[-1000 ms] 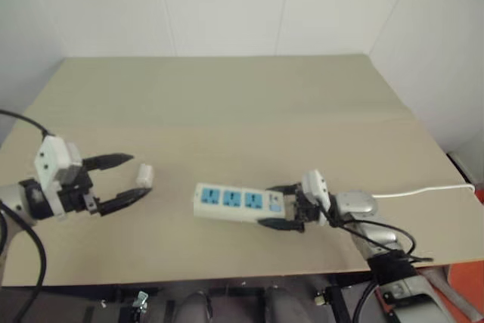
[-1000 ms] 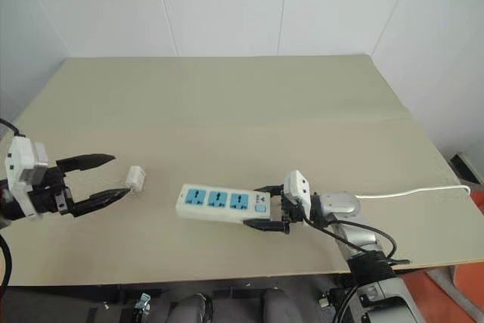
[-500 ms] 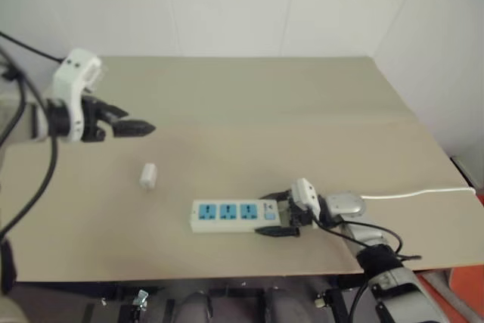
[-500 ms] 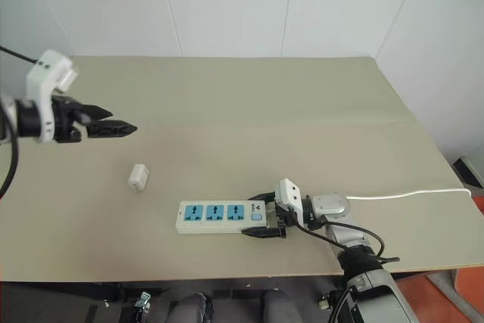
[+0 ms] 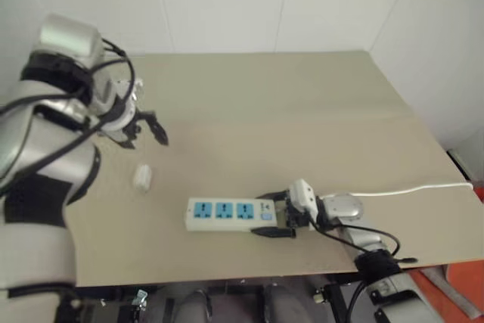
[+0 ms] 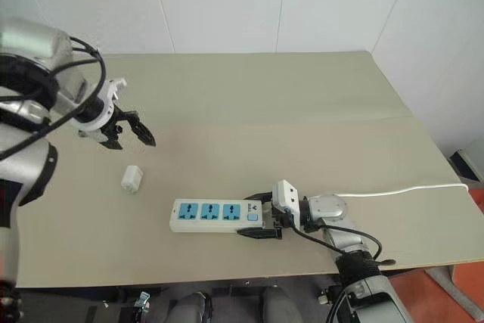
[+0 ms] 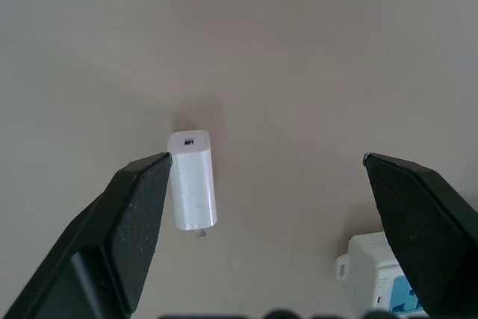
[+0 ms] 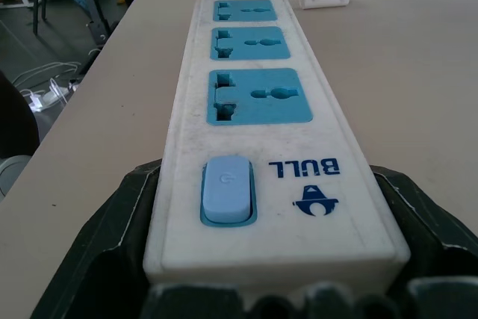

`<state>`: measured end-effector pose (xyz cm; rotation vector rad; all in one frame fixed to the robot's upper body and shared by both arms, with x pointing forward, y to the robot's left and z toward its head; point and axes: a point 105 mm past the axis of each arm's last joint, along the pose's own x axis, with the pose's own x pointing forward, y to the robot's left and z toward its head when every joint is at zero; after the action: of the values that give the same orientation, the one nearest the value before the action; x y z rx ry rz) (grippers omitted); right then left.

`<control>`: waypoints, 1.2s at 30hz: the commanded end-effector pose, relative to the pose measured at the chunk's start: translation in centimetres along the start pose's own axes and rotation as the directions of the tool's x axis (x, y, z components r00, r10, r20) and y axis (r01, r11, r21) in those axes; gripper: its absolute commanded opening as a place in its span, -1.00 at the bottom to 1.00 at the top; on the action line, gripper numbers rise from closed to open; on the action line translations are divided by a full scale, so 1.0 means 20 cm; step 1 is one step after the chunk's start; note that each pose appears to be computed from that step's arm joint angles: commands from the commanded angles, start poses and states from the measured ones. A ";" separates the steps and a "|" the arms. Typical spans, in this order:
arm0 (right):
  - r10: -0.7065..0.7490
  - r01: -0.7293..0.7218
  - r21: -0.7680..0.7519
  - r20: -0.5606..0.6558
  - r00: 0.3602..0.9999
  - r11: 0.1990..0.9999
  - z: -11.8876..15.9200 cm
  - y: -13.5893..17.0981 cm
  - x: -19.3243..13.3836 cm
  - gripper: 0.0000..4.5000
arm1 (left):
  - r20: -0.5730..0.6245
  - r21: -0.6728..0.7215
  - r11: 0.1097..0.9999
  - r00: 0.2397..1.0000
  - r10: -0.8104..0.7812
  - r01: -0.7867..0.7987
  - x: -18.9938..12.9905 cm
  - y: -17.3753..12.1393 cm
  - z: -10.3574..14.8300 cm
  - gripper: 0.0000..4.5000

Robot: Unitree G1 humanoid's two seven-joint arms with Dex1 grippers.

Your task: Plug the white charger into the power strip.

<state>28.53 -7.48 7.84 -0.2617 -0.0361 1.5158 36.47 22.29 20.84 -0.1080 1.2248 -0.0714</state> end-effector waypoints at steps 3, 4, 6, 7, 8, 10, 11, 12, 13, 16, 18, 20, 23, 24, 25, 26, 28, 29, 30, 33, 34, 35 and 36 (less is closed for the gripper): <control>0.004 -0.004 0.032 0.012 1.000 0.999 -0.01 0.03 0.02 0.53 | -0.022 -0.035 0.995 0.996 0.088 -0.088 0.02 0.09 -0.03 1.00; 0.002 -0.002 0.033 0.012 1.000 0.999 -0.01 0.04 0.02 0.53 | -0.025 -0.038 0.995 0.995 0.096 -0.096 0.03 0.11 -0.03 1.00; -0.002 0.001 0.037 0.015 1.000 0.999 -0.01 0.05 0.02 0.53 | -0.034 -0.043 0.992 0.993 0.117 -0.118 0.05 0.13 -0.05 1.00; -0.003 0.002 0.039 0.016 1.000 0.999 -0.01 0.05 0.02 0.53 | -0.042 -0.044 0.992 0.992 0.119 -0.121 0.07 0.14 -0.05 1.00; -0.005 0.005 0.040 0.017 1.000 0.999 -0.01 0.06 0.03 0.53 | -0.051 -0.043 0.992 0.992 0.119 -0.121 0.09 0.14 -0.06 1.00; -0.011 0.011 0.040 0.019 1.000 0.999 -0.01 0.06 0.03 0.53 | -0.066 -0.043 0.993 0.992 0.108 -0.111 0.11 0.14 -0.08 1.00; -0.016 0.015 0.040 0.022 1.000 0.999 0.00 0.06 0.03 0.53 | -0.073 -0.039 0.993 0.992 0.106 -0.109 0.13 0.13 -0.08 1.00; -0.022 0.021 0.043 0.024 0.999 0.999 0.00 0.07 0.03 0.53 | -0.078 -0.038 0.993 0.991 0.111 -0.114 0.14 0.14 -0.09 1.00; -0.029 0.027 0.044 0.025 0.999 0.999 0.00 0.07 0.03 0.53 | -0.083 -0.033 0.992 0.990 0.118 -0.121 0.16 0.14 -0.10 1.00; -0.042 0.041 0.049 0.025 0.999 0.998 0.00 0.07 0.02 0.53 | -0.081 -0.033 0.990 0.988 0.135 -0.138 0.19 0.16 -0.10 1.00; -0.050 0.048 0.054 0.026 0.998 0.997 0.00 0.08 0.02 0.53 | -0.073 -0.036 0.989 0.987 0.142 -0.145 0.21 0.17 -0.10 1.00; -0.055 0.054 0.059 0.028 0.998 0.997 0.00 0.09 0.02 0.53 | -0.068 -0.035 0.989 0.988 0.140 -0.142 0.22 0.16 -0.10 1.00; -0.059 0.057 0.067 0.029 0.998 0.996 0.01 0.10 0.03 0.53 | -0.058 -0.031 0.990 0.989 0.136 -0.138 0.23 0.15 -0.09 1.00; -0.060 0.058 0.068 0.028 0.998 0.996 0.01 0.10 0.03 0.53 | -0.051 -0.030 0.990 0.989 0.135 -0.137 0.24 0.15 -0.08 1.00; -0.060 0.058 0.069 0.028 0.998 0.996 0.01 0.10 0.03 0.53 | -0.044 -0.029 0.990 0.990 0.134 -0.135 0.24 0.15 -0.08 1.00; -0.062 0.060 0.070 0.027 0.998 0.996 0.01 0.10 0.03 0.53 | -0.039 -0.028 0.991 0.991 0.131 -0.133 0.24 0.14 -0.07 1.00; -0.066 0.064 0.072 0.025 0.998 0.995 0.01 0.10 0.02 0.53 | -0.033 -0.026 0.992 0.992 0.122 -0.123 0.25 0.13 -0.07 1.00; -0.069 0.067 0.072 0.024 0.997 0.995 0.01 0.09 0.02 0.53 | -0.034 -0.026 0.992 0.992 0.119 -0.120 0.25 0.13 -0.07 1.00; -0.073 0.071 0.071 0.023 0.997 0.995 0.01 0.09 0.02 0.53 | -0.037 -0.025 0.993 0.992 0.117 -0.118 0.25 0.12 -0.07 1.00; -0.078 0.076 0.070 0.022 0.997 0.995 0.01 0.08 0.02 0.53 | -0.044 -0.023 0.993 0.992 0.118 -0.119 0.25 0.12 -0.07 0.82; -0.078 0.076 0.070 0.022 0.997 0.995 0.01 0.08 0.02 0.53 | -0.046 -0.023 0.992 0.992 0.121 -0.122 0.25 0.12 -0.08 0.72; -0.080 0.078 0.069 0.021 0.997 0.995 0.01 0.08 0.02 0.53 | -0.049 -0.024 0.993 0.992 0.118 -0.119 0.25 0.12 -0.08 0.59; -0.082 0.081 0.068 0.021 0.996 0.994 0.01 0.08 0.02 0.53 | -0.051 -0.025 0.993 0.992 0.118 -0.119 0.25 0.12 -0.08 0.45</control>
<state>27.20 -7.27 7.63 -0.2067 -0.0103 1.4268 36.61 23.93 14.93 -0.0588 1.2888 0.0473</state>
